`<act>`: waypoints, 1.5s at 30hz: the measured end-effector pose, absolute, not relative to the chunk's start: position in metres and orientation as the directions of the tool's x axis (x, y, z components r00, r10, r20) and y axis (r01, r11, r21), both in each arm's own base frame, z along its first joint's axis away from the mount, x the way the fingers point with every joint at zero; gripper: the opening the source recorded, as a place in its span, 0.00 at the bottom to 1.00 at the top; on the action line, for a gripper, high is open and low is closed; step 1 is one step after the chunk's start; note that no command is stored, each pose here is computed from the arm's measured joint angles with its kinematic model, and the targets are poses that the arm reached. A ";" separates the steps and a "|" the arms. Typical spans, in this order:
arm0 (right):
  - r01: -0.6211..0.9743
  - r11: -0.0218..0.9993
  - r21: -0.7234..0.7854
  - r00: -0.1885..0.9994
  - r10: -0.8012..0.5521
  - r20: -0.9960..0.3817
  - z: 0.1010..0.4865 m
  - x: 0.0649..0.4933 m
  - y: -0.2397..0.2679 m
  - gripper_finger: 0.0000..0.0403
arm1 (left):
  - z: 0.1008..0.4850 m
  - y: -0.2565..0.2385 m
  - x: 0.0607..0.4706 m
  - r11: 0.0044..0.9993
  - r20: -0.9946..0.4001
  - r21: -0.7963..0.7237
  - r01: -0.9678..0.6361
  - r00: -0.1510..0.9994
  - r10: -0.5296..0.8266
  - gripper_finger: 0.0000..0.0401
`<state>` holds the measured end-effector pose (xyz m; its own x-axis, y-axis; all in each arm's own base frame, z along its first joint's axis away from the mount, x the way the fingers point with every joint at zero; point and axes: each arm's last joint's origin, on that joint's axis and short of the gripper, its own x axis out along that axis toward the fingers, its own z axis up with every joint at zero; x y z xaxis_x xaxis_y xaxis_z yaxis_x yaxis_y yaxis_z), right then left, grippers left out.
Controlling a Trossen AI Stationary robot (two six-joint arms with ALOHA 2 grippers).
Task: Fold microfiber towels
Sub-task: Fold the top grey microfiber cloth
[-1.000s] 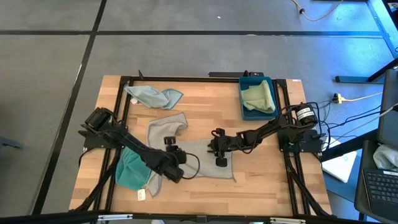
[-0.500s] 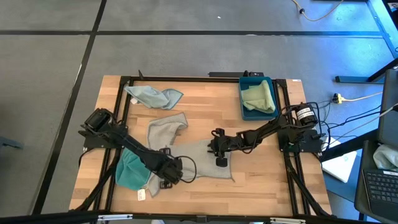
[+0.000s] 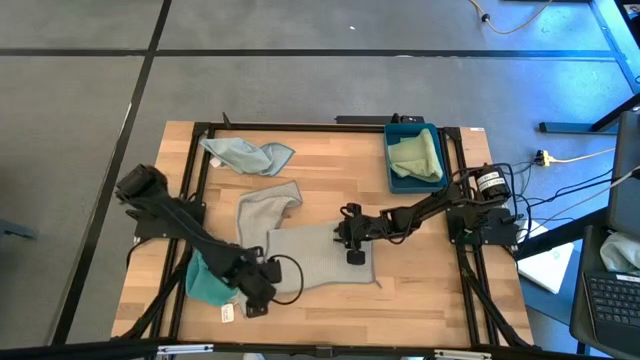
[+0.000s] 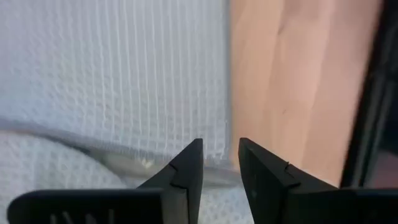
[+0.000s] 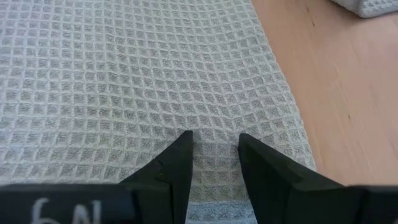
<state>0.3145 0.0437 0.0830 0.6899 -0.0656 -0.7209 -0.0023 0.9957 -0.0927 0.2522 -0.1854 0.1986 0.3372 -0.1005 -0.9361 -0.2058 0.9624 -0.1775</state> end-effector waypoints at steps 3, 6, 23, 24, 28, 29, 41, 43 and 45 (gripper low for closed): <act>-0.003 0.996 -0.093 0.690 -0.065 -0.721 0.083 0.315 0.044 0.33 | 0.210 -0.187 0.247 0.969 -0.906 -0.150 -0.195 0.421 -0.055 0.24; -0.003 0.996 -0.093 0.690 -0.065 -0.721 0.083 0.315 0.044 0.33 | 0.215 -0.187 0.245 0.978 -0.873 -0.089 -0.188 0.487 0.014 0.24; 0.053 0.995 -0.079 0.644 -0.094 -0.759 0.127 0.292 0.041 0.33 | 0.193 -0.132 0.276 0.889 -0.777 0.350 -0.294 0.439 0.451 0.24; 0.056 0.997 -0.052 0.636 -0.076 -0.768 0.129 0.290 0.041 0.33 | 0.192 -0.128 0.280 0.882 -0.767 0.362 -0.301 0.441 0.466 0.24; 0.034 0.997 0.065 0.530 0.037 -0.847 0.121 0.280 0.049 0.33 | 0.186 -0.111 0.295 0.863 -0.747 0.400 -0.309 0.435 0.503 0.24; 0.027 0.995 0.091 0.527 0.063 -0.847 0.121 0.279 0.052 0.33 | 0.185 -0.107 0.298 0.860 -0.745 0.408 -0.306 0.433 0.507 0.24; 0.001 1.000 0.014 0.549 0.011 -0.836 0.118 0.267 0.076 0.33 | 0.164 -0.067 0.328 0.829 -0.731 0.437 -0.348 0.400 0.553 0.24; -0.008 1.000 -0.012 0.568 -0.005 -0.823 0.123 0.268 0.076 0.33 | 0.164 -0.063 0.330 0.832 -0.730 0.439 -0.339 0.406 0.550 0.24; -0.012 1.000 -0.019 0.607 -0.008 -0.795 0.132 0.273 0.077 0.33 | 0.165 -0.060 0.332 0.837 -0.734 0.437 -0.330 0.407 0.544 0.24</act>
<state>0.2726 0.0767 0.1320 0.6067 -0.0084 -0.7949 -0.0116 0.9997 -0.0194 0.3317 -0.0600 0.1645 0.4066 0.5437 -0.7342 -0.3303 0.8368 0.4368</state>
